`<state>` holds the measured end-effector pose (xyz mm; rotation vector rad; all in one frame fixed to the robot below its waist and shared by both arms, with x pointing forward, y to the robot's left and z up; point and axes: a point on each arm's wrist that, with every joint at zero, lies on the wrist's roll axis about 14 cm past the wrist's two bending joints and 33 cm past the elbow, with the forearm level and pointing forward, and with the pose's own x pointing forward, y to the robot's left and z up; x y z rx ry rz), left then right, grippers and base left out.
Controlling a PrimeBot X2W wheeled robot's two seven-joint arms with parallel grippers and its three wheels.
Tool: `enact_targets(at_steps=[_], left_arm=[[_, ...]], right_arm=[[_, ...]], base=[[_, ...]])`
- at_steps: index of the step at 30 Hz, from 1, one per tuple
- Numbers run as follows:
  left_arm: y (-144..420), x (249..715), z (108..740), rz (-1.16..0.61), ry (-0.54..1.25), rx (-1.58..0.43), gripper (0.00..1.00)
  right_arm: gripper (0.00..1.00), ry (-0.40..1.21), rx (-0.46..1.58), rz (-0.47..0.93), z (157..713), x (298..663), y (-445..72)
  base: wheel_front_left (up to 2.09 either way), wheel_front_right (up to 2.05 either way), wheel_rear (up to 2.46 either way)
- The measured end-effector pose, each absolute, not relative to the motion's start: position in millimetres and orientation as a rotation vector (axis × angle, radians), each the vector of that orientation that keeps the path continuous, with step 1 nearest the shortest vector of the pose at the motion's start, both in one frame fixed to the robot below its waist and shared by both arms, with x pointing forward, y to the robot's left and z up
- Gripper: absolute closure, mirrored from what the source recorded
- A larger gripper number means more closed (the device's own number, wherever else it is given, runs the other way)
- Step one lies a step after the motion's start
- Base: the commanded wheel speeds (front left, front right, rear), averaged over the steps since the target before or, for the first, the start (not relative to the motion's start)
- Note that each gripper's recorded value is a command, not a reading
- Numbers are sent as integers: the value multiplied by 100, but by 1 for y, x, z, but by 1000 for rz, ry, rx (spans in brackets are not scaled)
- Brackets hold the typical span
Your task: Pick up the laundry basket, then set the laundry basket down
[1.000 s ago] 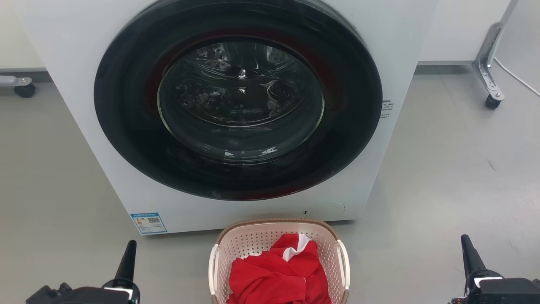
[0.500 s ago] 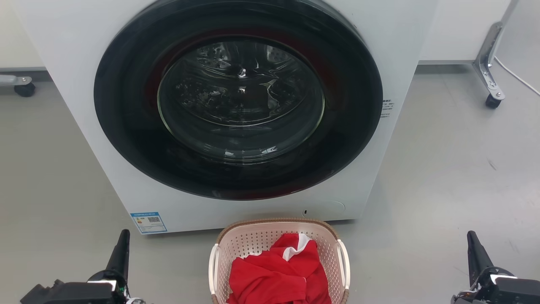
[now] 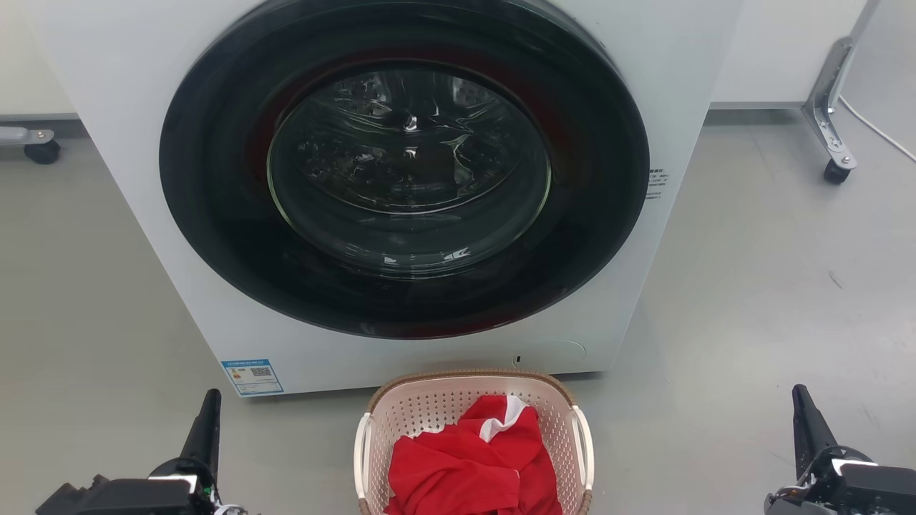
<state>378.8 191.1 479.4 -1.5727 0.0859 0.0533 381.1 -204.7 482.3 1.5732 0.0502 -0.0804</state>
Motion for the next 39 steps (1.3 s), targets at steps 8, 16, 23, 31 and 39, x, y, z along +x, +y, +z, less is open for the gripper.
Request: enact_targets(at_steps=[8, 16, 23, 31, 39], left_arm=[[191, 379, 479, 53, 86, -1573, 100], [191, 379, 479, 54, 86, -1573, 100], [191, 379, 479, 54, 87, -1573, 100], [191, 379, 479, 54, 87, -1573, 100], [191, 379, 479, 54, 87, -1573, 100]], right_arm=[[100, 50, 1573, -80, 482, 381, -205], [100, 50, 1573, -80, 482, 381, -205], [100, 50, 1573, -80, 482, 381, -205], [100, 50, 1573, -80, 482, 381, -205], [100, 50, 1573, -80, 482, 381, -205]], base=[[0, 0, 0], [0, 0, 0], [0, 0, 0], [0, 0, 0], [0, 0, 0]])
